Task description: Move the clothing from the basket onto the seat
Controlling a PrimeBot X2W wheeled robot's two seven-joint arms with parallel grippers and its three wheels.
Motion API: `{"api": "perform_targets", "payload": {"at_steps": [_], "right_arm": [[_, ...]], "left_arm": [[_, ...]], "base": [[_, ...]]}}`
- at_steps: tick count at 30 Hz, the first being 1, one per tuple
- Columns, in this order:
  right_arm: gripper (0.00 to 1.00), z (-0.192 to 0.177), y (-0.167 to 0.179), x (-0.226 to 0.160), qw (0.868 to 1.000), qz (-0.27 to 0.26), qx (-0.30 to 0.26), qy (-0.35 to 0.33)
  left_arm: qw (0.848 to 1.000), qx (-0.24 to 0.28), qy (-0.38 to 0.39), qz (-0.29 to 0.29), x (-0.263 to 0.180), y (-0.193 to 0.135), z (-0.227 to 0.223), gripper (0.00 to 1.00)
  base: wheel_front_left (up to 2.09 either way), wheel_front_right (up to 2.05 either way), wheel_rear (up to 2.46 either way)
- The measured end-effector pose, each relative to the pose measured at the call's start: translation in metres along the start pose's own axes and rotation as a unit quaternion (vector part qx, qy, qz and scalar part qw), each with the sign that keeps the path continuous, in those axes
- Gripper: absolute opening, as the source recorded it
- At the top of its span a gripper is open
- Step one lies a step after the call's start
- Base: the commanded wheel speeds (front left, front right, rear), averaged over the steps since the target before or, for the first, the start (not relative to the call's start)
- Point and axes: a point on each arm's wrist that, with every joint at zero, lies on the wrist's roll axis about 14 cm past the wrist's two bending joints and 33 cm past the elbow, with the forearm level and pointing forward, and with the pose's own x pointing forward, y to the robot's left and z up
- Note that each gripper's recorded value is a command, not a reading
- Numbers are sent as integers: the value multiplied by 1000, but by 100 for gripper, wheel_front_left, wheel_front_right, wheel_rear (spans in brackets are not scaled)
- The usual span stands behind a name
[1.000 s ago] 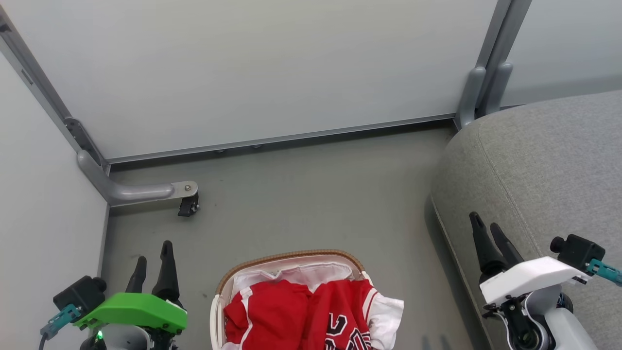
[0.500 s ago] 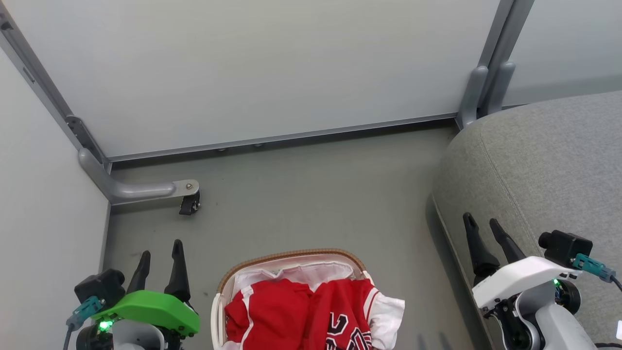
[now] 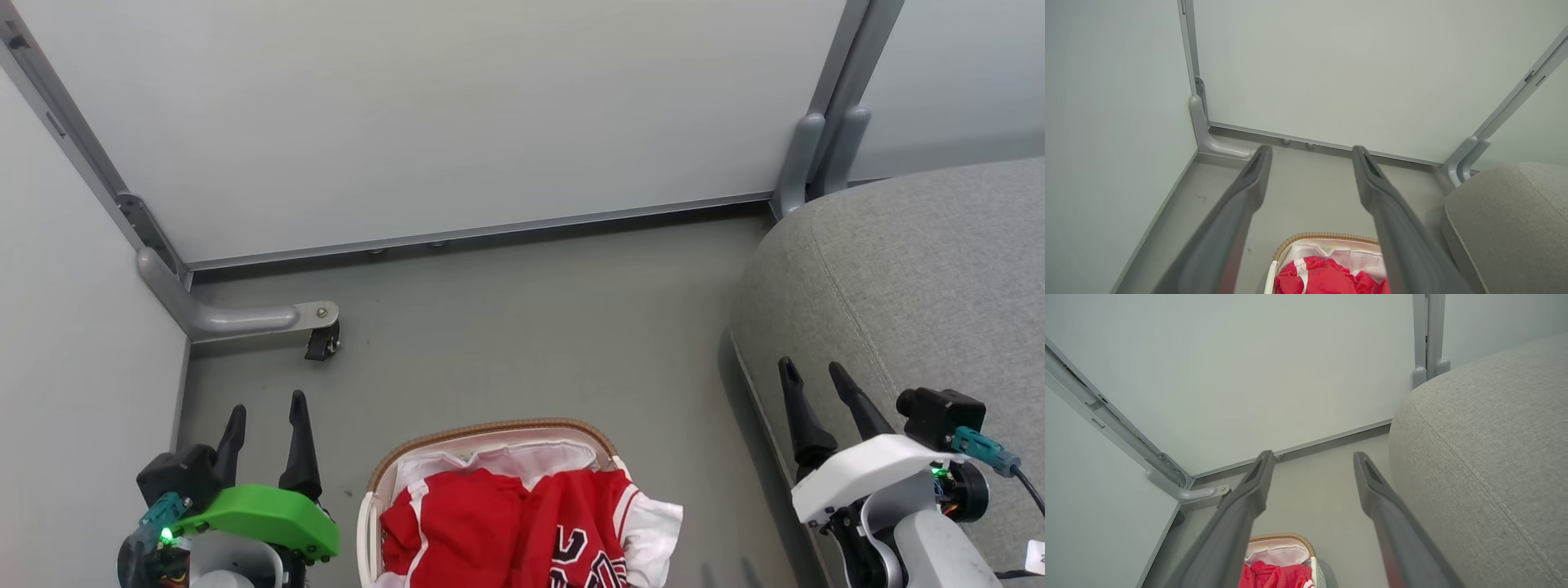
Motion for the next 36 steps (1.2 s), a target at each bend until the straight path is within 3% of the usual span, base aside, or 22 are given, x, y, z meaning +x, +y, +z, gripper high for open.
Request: {"api": "perform_targets", "payload": {"at_steps": [12,20,28,36], "right_arm": [[100,29,3,3,997,2,-59,-52],[100,25,6,2,995,7,-89,-51],[100,17,12,10,992,22,-118,-43],[100,19,20,46,986,49,-151,-53]], "left_arm": [[998,58,-37,-11,0,-6,18,100],[996,83,-41,-15,-2,-8,16,100],[995,94,0,-38,1,-17,-15,100],[988,109,60,-96,38,-44,-57,100]], "base": [[0,0,0],[0,0,0],[0,0,0],[0,0,0]]}}
